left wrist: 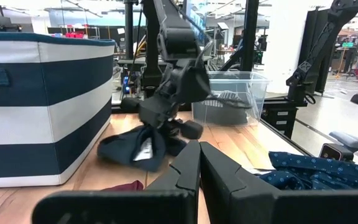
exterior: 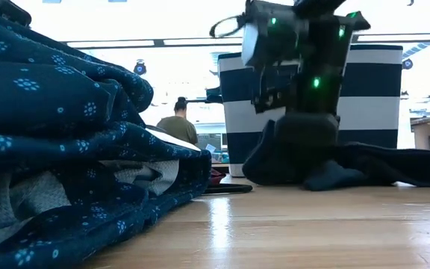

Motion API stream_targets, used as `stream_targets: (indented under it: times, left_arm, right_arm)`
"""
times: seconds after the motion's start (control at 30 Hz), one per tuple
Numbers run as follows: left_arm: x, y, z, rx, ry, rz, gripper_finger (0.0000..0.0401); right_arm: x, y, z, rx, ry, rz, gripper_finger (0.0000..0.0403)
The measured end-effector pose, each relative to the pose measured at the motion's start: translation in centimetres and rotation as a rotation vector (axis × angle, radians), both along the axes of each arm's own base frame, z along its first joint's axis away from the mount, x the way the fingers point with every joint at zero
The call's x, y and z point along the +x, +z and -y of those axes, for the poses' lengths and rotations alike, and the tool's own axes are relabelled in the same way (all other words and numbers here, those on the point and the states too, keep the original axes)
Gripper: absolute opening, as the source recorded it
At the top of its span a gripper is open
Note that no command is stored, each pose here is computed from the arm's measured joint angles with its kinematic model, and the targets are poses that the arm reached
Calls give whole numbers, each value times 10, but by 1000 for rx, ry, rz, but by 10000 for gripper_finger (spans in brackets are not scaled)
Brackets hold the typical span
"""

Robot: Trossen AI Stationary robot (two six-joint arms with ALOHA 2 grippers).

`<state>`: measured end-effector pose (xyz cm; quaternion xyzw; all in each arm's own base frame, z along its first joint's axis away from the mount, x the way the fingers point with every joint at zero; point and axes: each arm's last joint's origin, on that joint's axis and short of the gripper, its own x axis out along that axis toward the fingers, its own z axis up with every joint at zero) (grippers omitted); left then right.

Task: Pick & Place Cloths
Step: Put the black boxer shorts into the transparent bin

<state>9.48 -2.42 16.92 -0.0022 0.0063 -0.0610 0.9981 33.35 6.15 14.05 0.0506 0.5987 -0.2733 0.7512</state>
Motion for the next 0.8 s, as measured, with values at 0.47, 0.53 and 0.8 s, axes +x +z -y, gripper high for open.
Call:
stream_targets:
  times: [0.47, 0.53, 0.8]
  left_arm:
    - [0, 0, 0, 0, 0, -1, 14]
    - [0, 0, 0, 0, 0, 0, 14]
    - [0, 0, 0, 0, 0, 0, 14]
  right_arm:
    - [5, 103, -60, -107, 123, 92, 13]
    - [-1, 120, -70, -136, 119, 90, 13]
    - [-31, 187, -101, -169, 89, 148, 13]
